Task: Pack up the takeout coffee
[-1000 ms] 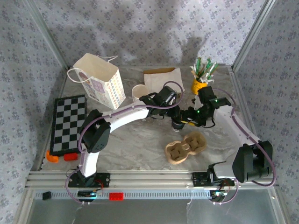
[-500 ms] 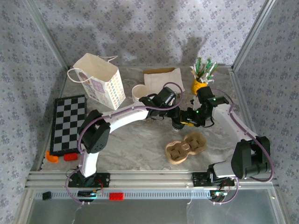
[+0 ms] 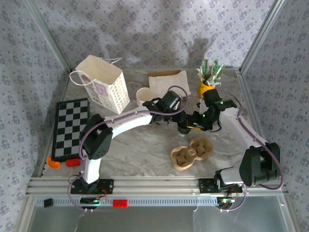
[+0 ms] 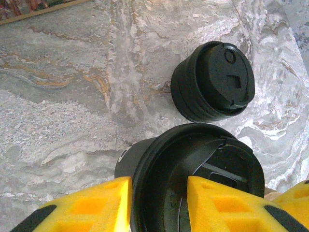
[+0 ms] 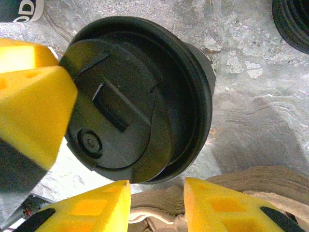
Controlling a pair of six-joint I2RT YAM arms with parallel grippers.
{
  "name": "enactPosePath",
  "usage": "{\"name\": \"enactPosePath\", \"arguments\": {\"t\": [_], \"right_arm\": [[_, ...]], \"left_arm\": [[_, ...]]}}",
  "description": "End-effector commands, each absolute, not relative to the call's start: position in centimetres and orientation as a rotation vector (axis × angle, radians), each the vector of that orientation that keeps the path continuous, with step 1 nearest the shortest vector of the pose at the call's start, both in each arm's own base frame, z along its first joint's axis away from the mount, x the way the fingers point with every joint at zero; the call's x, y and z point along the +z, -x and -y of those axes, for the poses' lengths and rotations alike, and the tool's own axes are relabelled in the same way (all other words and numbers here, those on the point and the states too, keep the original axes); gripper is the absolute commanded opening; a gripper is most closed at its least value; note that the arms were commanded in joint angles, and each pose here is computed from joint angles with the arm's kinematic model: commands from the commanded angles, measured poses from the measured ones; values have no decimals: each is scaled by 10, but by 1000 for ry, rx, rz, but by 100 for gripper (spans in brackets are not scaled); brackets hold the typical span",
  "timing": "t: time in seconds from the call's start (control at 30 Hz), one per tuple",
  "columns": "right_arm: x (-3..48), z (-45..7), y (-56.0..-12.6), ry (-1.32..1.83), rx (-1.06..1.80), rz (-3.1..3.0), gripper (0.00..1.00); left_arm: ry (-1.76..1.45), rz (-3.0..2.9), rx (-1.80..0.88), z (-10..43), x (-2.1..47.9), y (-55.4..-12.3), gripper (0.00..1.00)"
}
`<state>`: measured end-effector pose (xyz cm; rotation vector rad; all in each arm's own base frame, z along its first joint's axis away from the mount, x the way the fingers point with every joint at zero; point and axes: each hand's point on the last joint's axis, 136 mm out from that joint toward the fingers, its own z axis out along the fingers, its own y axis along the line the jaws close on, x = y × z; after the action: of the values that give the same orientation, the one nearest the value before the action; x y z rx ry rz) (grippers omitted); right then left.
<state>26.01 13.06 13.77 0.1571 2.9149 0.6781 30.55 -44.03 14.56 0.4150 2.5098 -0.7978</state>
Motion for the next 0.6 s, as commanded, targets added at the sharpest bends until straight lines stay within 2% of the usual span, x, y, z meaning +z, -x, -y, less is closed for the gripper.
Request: {"name": "enactPosePath", "arguments": {"t": [0.0,0.17,0.27,0.57], "right_arm": [[161,-132,-259,-186,717,-2885,39],[168,-125,-280,-263,744,-2825,46],[165,-118,-291,-250,746,-2824,46],[152,-119,-316,-240,763,-2834,38]], "left_arm": [[-456,-2424,-900,451,179,-301,38],[-395,-2445,-851,444,174,-311,38],[-392,-2446,-852,443,171,-311,38],[-403,-2485,-829,441,160,-310,34]]}}
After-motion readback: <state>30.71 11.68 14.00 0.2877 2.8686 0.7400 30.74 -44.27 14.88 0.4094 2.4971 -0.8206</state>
